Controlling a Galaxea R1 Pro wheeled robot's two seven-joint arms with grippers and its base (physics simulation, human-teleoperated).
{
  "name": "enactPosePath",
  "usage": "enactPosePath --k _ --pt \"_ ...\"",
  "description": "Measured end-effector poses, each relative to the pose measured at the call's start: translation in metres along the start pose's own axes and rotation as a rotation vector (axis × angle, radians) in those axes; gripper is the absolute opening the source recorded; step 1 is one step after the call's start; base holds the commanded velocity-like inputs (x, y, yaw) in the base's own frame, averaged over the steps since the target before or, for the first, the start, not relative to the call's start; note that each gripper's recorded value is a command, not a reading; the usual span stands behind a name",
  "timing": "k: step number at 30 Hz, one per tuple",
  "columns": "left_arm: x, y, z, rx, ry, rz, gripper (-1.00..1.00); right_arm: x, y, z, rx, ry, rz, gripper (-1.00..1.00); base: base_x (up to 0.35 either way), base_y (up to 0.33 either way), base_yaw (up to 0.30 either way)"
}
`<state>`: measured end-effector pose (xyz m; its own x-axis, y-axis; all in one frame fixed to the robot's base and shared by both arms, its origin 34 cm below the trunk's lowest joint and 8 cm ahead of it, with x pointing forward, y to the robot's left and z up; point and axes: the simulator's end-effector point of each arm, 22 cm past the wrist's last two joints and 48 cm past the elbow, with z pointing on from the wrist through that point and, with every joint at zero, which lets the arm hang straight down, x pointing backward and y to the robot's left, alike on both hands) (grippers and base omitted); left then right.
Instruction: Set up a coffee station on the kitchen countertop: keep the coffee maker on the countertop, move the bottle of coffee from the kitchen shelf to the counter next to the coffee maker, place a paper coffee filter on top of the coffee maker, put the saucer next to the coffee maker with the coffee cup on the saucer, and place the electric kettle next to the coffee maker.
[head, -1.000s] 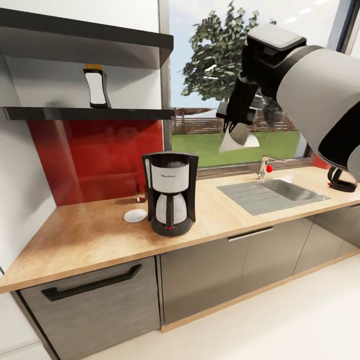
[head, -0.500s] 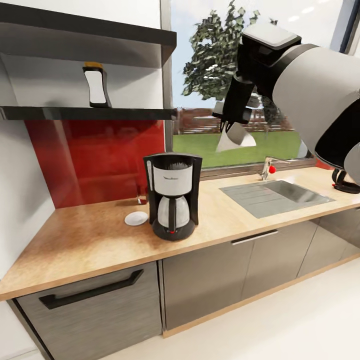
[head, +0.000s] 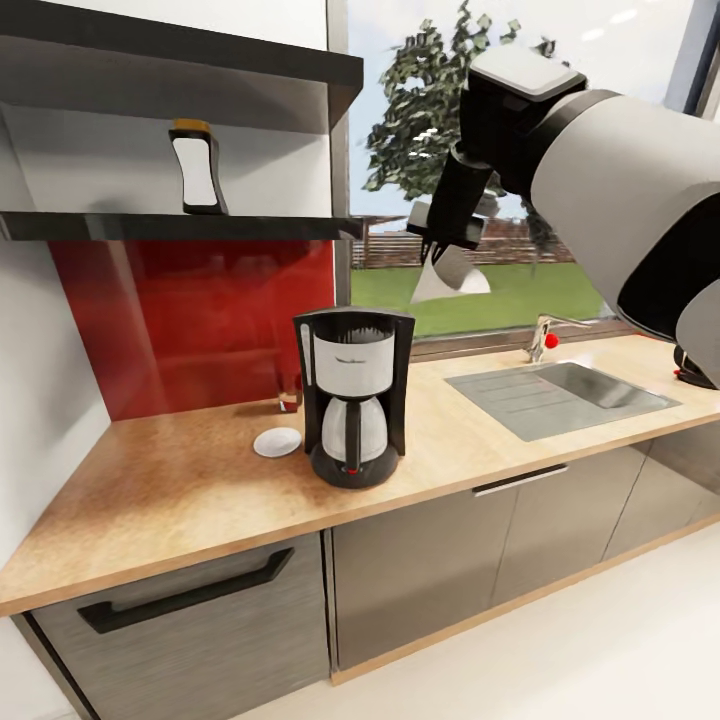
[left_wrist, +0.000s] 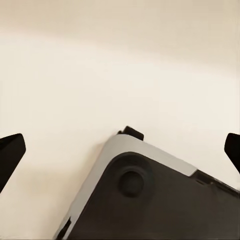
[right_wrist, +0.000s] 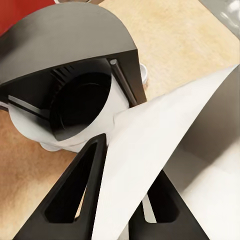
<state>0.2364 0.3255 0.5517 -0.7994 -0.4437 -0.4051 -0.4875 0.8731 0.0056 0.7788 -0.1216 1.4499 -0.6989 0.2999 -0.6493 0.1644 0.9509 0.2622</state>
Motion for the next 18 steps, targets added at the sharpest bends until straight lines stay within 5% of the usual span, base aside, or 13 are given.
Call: enactPosePath --k 18 --pt "0.0011 0.0052 -0.0002 -0.012 0.002 -0.023 1.0 0.001 0.0002 0.001 -0.002 0.004 0.0 -1.0 0.063 0.114 0.0"
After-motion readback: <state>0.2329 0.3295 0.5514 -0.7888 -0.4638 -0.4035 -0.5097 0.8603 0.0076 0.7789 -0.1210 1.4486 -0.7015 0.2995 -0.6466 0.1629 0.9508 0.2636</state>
